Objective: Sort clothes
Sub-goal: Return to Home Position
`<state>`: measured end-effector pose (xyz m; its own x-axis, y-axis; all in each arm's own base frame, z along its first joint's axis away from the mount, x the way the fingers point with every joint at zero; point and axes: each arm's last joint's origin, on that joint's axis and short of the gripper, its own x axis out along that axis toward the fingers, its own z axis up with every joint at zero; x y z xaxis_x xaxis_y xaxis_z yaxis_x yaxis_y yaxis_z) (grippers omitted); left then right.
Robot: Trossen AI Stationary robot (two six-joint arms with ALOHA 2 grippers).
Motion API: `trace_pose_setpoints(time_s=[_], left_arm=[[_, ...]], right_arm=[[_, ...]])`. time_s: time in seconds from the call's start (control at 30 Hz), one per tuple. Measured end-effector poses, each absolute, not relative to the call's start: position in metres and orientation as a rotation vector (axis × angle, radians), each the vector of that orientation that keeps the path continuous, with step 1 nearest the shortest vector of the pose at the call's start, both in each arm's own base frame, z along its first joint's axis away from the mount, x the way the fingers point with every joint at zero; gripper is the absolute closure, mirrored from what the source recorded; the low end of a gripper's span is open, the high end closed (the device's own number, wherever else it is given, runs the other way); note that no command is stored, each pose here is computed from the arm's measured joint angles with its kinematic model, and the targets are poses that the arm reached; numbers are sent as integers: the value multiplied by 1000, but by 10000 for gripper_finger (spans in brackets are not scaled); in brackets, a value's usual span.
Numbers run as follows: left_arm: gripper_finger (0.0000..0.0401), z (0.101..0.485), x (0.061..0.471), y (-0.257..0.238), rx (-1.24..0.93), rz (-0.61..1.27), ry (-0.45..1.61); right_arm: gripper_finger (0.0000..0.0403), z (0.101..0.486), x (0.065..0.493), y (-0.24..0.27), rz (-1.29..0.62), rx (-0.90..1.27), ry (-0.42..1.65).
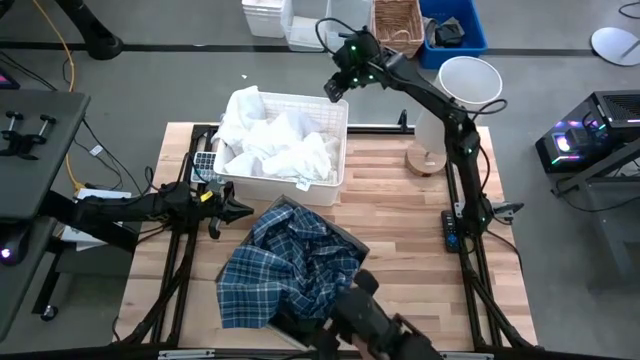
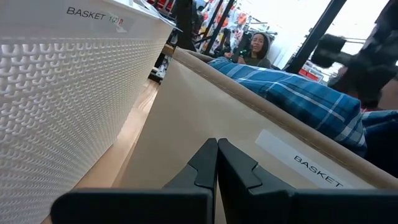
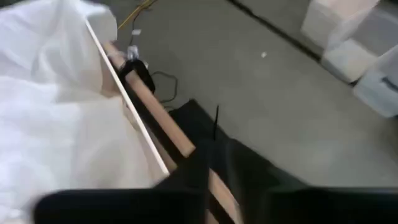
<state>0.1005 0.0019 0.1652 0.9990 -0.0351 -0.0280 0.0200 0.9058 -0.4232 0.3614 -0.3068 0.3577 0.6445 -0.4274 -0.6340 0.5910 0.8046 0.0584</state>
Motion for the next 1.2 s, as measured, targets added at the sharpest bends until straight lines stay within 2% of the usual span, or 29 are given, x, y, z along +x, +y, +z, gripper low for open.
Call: trace_pose_setpoints(time_s=[0.03, 0.2, 0.63, 1.0, 1.2], left_arm=[[400, 165, 101, 2, -436, -28, 35], [400, 165, 101, 2, -437, -28, 35], [400, 165, 101, 2, -437, -29, 35], [400, 165, 101, 2, -435, -30, 33], [400, 165, 101, 2, -434, -22, 31]], right_arm=[[380, 352, 362, -310, -572, 288, 652], [399, 334, 366, -317, -578, 335, 698], [402, 331, 370, -296, -570, 441, 780], [402, 330, 376, -269, -731, 413, 901], [403, 330, 366, -248, -739, 391, 1080]])
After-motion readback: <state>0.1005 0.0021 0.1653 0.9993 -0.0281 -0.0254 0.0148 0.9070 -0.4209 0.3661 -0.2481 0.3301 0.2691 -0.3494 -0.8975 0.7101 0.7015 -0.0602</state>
